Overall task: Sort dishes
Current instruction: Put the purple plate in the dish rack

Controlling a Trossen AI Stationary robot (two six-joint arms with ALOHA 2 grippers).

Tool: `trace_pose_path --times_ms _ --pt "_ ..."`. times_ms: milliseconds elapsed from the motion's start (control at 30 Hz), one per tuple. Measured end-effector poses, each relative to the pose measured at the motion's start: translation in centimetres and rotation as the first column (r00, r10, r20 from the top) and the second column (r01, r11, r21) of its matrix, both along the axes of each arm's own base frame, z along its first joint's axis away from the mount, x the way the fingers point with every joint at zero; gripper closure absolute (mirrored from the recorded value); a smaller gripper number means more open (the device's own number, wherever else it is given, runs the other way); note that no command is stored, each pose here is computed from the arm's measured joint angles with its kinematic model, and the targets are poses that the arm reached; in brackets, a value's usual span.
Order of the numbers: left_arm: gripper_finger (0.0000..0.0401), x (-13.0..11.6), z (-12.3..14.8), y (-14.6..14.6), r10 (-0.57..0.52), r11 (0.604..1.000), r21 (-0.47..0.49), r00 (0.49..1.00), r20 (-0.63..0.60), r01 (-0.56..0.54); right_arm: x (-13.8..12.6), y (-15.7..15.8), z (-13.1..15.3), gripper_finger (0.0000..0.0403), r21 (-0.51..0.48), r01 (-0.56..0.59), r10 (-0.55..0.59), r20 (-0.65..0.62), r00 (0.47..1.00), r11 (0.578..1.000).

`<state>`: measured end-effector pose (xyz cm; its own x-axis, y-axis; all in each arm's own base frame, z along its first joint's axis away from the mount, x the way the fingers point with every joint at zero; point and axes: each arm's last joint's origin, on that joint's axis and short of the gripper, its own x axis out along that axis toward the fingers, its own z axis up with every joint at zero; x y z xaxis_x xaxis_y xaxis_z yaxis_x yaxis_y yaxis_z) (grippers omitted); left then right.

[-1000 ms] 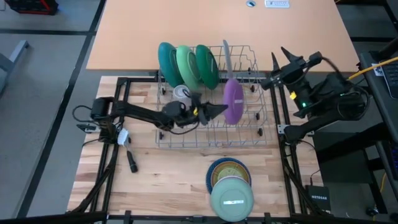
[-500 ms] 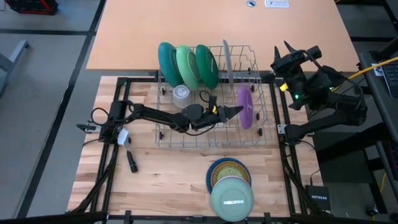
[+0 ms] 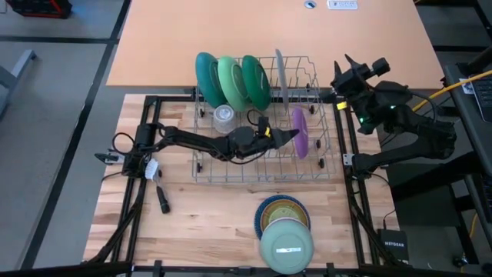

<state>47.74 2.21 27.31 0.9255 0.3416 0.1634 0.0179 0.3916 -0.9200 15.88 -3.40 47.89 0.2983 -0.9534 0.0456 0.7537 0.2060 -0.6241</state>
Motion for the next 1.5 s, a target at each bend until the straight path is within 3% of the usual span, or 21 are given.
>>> trace_pose_path --times_ms 267,600,967,1500 --pt "0.0394 0.0 -0.5 0.6 0.015 1.0 -0.002 0.998 -0.059 -0.016 0.3 0.1 -1.0 0.0258 0.041 -0.086 0.087 -0.009 0.996 0.995" --pt "0.0348 0.0 -0.7 0.8 0.041 0.995 0.093 0.994 -0.104 -0.032 0.3 0.1 -1.4 0.0258 0.057 -0.092 0.094 -0.033 0.995 0.994" --pt "0.0291 0.0 -1.0 1.7 0.056 0.995 0.089 0.989 -0.137 -0.044 0.3 0.1 -1.5 0.0258 0.058 -0.092 0.094 -0.047 0.994 0.994" --pt "0.0287 -0.2 -1.0 3.6 0.125 0.985 0.139 0.98 -0.156 -0.104 0.3 0.1 -1.5 0.0258 0.058 -0.092 0.094 -0.047 0.994 0.994"
